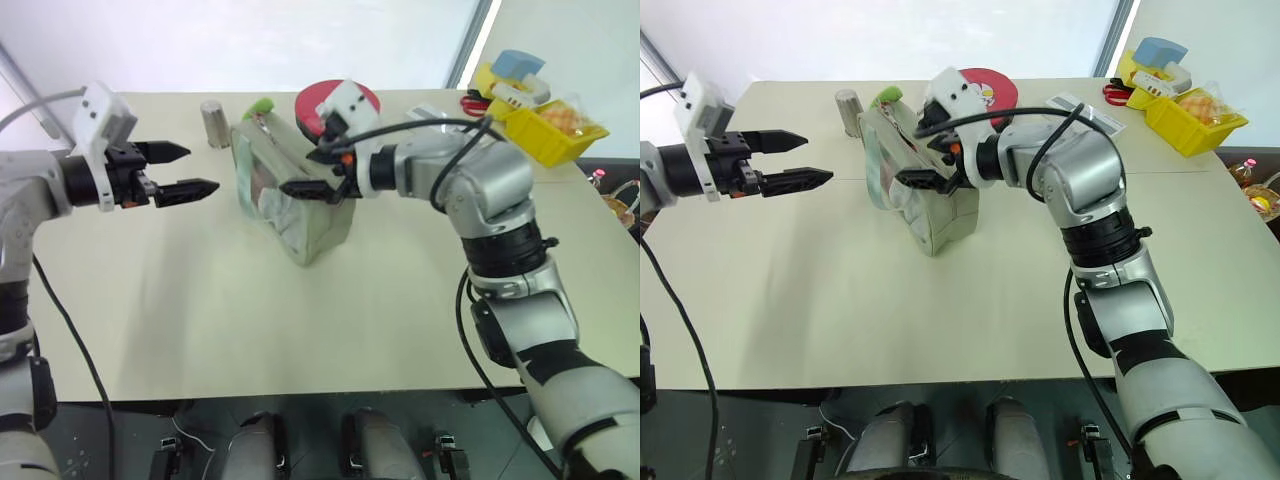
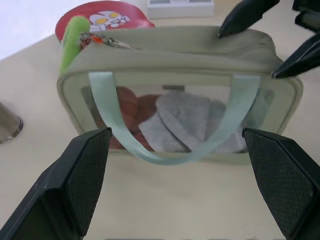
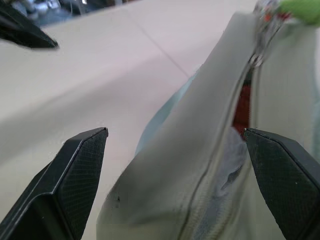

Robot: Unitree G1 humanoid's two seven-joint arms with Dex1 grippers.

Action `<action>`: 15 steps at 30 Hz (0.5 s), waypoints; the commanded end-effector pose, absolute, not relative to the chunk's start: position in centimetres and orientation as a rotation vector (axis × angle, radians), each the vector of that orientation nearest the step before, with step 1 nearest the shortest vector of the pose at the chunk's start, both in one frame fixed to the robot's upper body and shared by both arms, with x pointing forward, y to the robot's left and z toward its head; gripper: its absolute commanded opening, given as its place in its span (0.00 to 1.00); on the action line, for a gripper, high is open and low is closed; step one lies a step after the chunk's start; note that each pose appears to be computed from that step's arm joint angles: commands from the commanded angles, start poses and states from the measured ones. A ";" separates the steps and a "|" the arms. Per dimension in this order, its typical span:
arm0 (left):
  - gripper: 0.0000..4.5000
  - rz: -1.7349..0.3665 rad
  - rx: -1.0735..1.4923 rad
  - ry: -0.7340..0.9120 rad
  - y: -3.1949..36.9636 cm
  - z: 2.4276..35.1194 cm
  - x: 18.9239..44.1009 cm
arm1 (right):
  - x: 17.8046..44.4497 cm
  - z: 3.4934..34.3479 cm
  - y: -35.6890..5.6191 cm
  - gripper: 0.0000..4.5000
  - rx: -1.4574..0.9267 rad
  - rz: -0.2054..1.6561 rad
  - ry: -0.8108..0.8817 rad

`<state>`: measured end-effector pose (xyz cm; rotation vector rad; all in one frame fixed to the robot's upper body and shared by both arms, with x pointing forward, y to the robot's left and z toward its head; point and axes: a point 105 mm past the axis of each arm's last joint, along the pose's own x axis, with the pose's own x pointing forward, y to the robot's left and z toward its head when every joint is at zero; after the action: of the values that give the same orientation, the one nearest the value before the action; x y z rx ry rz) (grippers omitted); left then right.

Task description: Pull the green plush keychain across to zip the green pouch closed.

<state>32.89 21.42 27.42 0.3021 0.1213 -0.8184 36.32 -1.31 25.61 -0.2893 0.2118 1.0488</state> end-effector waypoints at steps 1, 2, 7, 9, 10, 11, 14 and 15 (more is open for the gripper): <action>0.99 -0.794 0.325 0.053 21.4 29.1 32.0 | 35.6 25.6 -0.8 1.00 -0.416 1.088 0.155; 0.99 -0.791 0.324 0.052 21.4 29.1 31.9 | 35.6 25.4 -0.8 1.00 -0.426 1.089 0.154; 1.00 -0.771 0.330 0.048 21.5 28.9 31.9 | 34.7 25.6 -0.1 0.89 -0.433 1.157 0.154; 1.00 -0.767 0.330 0.041 21.4 28.9 32.0 | 35.0 25.4 -0.4 0.71 -0.480 1.149 0.135; 1.00 -0.765 0.331 0.038 21.3 29.0 32.1 | 35.1 25.4 -0.6 0.60 -0.509 1.146 0.123; 1.00 -0.763 0.331 0.035 21.3 29.0 32.1 | 35.2 25.3 -0.7 0.48 -0.534 1.146 0.114; 1.00 -0.757 0.336 0.029 21.3 29.1 32.3 | 35.4 25.3 -1.4 0.16 -0.636 1.158 0.057; 1.00 -0.756 0.336 0.027 21.3 29.1 32.4 | 35.4 25.4 -1.7 0.04 -0.681 1.166 0.032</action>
<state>32.58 21.32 27.70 0.3061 0.0833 -0.7665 35.71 -1.65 24.36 -0.6056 0.1163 1.1453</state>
